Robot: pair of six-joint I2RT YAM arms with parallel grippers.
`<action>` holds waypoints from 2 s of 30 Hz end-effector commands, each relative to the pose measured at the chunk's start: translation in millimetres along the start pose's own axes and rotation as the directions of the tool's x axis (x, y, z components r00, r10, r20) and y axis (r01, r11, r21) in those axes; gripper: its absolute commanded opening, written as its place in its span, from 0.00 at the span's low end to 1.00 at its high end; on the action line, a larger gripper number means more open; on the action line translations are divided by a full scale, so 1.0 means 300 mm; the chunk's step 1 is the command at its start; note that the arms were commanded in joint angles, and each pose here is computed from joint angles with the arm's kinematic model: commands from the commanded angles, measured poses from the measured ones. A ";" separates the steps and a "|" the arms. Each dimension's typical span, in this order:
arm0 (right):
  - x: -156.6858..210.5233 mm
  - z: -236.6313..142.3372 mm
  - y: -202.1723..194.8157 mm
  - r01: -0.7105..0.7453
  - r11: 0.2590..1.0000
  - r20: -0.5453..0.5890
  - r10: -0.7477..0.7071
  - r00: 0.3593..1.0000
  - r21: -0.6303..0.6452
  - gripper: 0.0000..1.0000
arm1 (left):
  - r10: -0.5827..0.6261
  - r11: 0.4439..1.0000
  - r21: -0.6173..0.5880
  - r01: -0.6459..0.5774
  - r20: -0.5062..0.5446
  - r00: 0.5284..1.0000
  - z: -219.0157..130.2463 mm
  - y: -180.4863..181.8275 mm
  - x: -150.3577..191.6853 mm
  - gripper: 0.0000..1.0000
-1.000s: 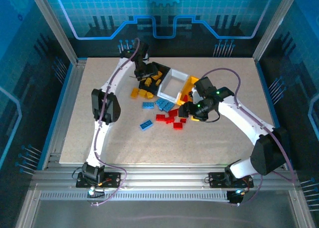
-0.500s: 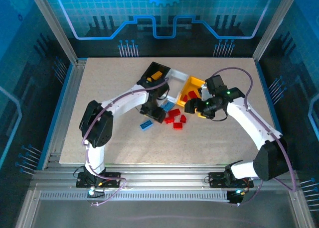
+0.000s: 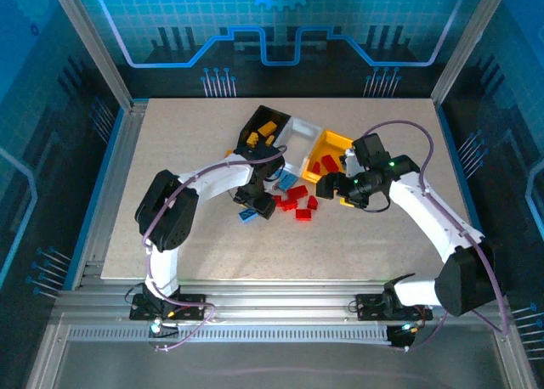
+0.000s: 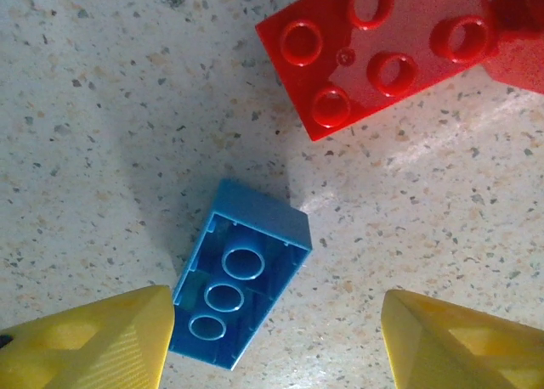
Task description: Sort the legos into containers by color
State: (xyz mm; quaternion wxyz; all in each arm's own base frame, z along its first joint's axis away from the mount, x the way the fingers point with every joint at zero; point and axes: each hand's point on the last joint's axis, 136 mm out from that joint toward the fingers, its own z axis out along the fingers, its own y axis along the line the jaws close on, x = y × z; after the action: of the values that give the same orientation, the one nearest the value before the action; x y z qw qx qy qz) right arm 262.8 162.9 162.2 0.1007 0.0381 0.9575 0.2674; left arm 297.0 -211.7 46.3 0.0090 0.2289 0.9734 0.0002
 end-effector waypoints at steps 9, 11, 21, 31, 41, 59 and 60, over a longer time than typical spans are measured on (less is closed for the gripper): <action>0.008 -0.008 0.005 -0.038 0.999 -0.003 0.038 0.999 -0.029 0.80 | -0.036 0.998 -0.059 0.034 -0.041 0.999 0.096 0.083 0.050 0.60; 0.006 -0.007 0.008 -0.040 0.999 -0.003 0.040 0.999 -0.033 0.80 | -0.046 0.997 -0.060 0.044 -0.039 0.998 0.102 0.088 0.050 0.56; 0.001 -0.004 0.012 -0.040 0.999 -0.004 0.040 0.999 -0.035 0.78 | -0.085 0.995 -0.056 0.082 -0.051 0.995 0.132 0.084 0.052 0.34; -0.003 -0.003 0.004 -0.042 0.999 0.001 0.042 0.999 -0.033 0.78 | -0.181 0.983 -0.022 0.180 -0.007 0.984 0.037 0.085 0.025 0.24; -0.017 -0.013 -0.005 -0.056 0.998 0.017 0.056 0.998 -0.035 0.78 | -0.441 0.866 0.367 0.338 0.244 0.864 -0.328 0.028 -0.350 0.24; -0.019 -0.081 -0.022 -0.074 0.997 0.057 0.075 0.996 -0.022 0.78 | -0.538 0.797 0.495 0.345 0.324 0.778 -0.310 -0.009 -0.814 0.26; -0.018 -0.080 -0.021 -0.074 0.997 0.053 0.075 0.996 -0.024 0.78 | -0.536 0.798 0.496 0.342 0.324 0.780 -0.306 -0.011 -0.818 0.28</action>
State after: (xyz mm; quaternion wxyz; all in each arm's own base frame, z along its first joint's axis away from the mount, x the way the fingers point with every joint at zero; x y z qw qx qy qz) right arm 266.9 149.3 175.9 0.1198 0.0709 0.9496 0.2810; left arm 509.7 -316.6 125.6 0.1742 -0.0196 0.9546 -0.2408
